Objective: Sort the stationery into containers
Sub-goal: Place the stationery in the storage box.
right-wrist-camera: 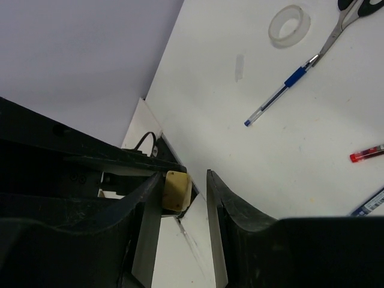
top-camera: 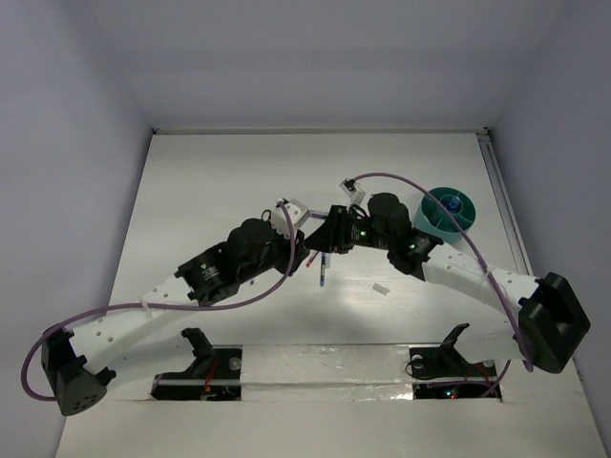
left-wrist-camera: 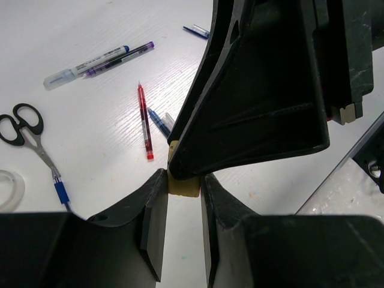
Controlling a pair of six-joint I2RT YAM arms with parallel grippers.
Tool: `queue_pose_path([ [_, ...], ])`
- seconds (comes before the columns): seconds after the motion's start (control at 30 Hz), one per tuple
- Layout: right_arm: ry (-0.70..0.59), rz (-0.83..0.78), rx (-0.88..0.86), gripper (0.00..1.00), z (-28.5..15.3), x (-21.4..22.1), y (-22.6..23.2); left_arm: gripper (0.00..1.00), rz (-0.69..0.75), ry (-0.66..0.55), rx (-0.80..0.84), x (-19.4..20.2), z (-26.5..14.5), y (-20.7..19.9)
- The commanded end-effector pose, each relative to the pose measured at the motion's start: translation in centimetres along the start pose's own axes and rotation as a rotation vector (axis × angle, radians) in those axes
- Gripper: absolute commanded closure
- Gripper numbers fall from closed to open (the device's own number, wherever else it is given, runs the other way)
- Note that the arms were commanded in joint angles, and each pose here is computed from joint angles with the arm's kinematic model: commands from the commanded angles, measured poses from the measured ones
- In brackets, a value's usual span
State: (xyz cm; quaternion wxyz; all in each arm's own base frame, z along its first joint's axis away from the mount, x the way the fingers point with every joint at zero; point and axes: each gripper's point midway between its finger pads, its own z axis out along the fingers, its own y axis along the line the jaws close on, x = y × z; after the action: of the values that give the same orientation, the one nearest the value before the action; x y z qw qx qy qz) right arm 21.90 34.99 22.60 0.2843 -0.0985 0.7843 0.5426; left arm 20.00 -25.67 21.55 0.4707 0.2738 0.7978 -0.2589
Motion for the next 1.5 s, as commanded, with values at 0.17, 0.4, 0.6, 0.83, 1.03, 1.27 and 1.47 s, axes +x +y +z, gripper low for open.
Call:
queue_pose_path([
  [0.17, -0.026, -0.04, -0.042, 0.93, -0.4, -1.1, 2.1, 1.0, -0.012, -0.057, -0.023, -1.4, -0.3, 0.3],
  [0.4, -0.161, -0.094, 0.086, 1.0, -1.6, -3.9, 1.2, 0.57, -0.021, -0.075, 0.0, -1.7, -0.7, -0.1],
  [0.6, -0.305, -0.133, 0.223, 1.0, -4.9, -8.8, -1.1, 0.28, -0.029, -0.122, 0.014, -2.7, -1.8, -0.3],
  [0.83, -0.425, -0.157, 0.457, 1.0, -11.1, -12.9, -5.6, 0.1, -0.055, -0.153, -0.015, -3.2, -2.9, 0.2],
  [1.03, -0.486, -0.221, 0.883, 1.0, -17.5, -15.2, -12.5, 0.09, -0.096, -0.093, -0.144, -1.8, -2.4, 2.3],
  [1.27, -0.424, -0.306, 1.322, 1.0, -23.5, -16.3, -18.9, 0.09, -0.111, -0.005, -0.274, 0.2, -1.8, 4.4],
  [1.47, -0.363, -0.336, 1.455, 1.0, -24.9, -16.5, -21.0, 0.09, -0.126, -0.058, -0.257, -0.8, -2.8, 4.2],
])
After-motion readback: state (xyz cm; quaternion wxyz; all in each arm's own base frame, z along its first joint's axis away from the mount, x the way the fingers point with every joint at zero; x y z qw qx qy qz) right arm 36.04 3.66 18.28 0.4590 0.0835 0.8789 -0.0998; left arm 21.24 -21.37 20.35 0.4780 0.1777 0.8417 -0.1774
